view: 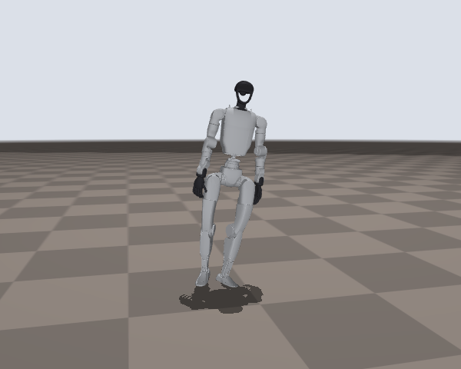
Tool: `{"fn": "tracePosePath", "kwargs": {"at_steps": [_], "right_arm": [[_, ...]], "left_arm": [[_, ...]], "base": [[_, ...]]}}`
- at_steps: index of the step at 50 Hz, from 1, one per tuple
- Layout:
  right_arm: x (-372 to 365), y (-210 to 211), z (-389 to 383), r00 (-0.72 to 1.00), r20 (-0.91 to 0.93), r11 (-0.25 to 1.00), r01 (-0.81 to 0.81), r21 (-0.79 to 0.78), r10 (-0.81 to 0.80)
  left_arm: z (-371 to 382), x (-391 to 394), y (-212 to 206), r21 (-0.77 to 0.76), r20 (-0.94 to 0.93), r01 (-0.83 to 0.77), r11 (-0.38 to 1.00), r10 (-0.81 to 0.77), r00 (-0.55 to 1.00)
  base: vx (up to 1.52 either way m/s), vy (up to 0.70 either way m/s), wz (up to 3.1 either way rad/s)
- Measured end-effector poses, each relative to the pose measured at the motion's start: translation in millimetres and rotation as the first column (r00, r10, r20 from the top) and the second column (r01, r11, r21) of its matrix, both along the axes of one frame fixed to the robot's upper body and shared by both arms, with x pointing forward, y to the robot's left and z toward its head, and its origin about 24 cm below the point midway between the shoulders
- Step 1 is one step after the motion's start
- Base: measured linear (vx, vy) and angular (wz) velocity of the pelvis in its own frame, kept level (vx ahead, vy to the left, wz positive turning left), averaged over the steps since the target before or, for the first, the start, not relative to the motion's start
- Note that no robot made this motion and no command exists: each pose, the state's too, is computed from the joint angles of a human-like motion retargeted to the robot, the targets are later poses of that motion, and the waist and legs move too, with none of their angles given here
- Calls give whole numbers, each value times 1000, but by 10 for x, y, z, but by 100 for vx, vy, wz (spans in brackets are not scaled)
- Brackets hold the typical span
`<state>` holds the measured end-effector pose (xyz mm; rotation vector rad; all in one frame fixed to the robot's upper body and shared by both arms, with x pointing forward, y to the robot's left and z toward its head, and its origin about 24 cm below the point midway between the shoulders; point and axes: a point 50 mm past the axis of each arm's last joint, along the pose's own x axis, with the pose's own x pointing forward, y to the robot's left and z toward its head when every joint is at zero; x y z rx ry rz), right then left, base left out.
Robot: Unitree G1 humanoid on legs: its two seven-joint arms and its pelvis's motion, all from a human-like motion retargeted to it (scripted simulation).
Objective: In place motions
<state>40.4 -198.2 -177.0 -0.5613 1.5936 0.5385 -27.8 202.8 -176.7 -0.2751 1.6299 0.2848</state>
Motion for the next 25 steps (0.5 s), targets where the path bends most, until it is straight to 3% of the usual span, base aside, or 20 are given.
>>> {"fn": "tracePosePath", "kwargs": {"at_steps": [25], "right_arm": [[1,-87,13,1000,-4,1000,3,-25,-3]], "left_arm": [[-3,-126,-120,-37,-30,-30,999,29,999]], "base": [[1,-3,5]]}}
